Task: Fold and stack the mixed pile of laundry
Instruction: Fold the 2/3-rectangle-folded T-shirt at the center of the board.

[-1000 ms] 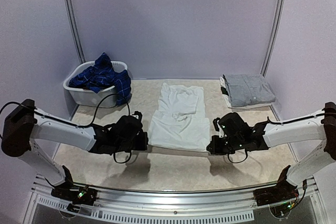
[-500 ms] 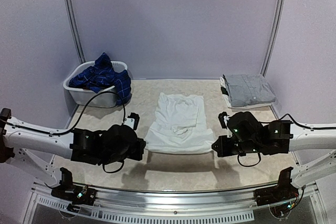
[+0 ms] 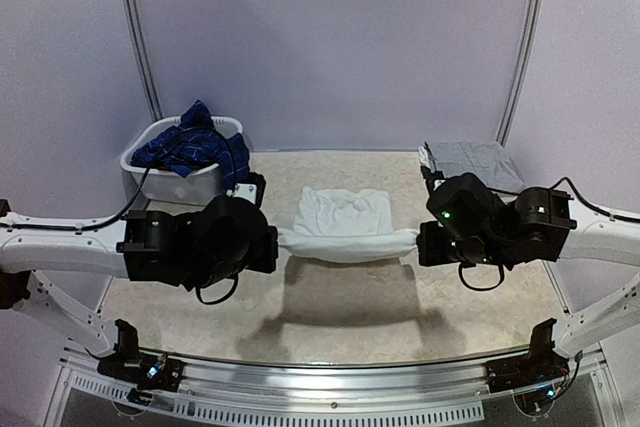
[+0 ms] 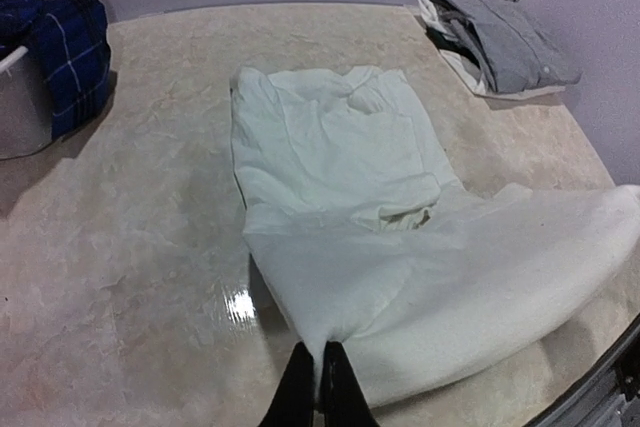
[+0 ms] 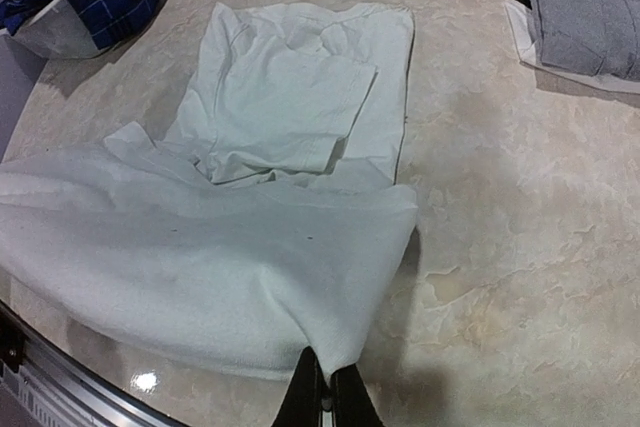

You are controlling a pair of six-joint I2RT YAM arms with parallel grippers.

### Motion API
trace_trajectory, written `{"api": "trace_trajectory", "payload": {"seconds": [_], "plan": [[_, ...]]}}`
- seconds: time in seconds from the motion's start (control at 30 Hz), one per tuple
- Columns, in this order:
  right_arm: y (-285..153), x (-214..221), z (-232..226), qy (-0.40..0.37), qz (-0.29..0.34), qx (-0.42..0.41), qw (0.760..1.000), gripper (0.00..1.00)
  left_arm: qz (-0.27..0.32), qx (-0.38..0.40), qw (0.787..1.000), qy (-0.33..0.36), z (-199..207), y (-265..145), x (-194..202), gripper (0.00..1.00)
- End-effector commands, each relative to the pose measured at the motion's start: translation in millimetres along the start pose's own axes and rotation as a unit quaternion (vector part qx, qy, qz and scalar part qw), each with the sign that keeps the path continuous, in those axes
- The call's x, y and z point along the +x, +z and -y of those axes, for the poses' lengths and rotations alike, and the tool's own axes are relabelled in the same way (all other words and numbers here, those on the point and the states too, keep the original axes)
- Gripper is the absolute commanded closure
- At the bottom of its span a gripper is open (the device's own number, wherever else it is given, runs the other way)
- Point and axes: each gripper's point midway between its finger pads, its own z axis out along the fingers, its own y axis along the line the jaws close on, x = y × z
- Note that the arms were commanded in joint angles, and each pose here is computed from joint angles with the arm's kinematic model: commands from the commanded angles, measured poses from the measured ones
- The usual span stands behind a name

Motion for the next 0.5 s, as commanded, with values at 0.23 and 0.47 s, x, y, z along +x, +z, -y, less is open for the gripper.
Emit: {"api": "trace_trajectory", "payload": {"seconds": [0.23, 0.47], "plan": [[30, -40, 32, -0.016, -0.002, 0.075, 0.997, 1.0, -0.006, -0.07, 0.997, 0.034, -22, 36, -37, 1.0], [56, -61, 41, -0.011, -0.018, 0.081, 0.996, 1.0, -0.014, -0.085, 0.996, 0.024, -32, 65, -54, 1.0]]}}
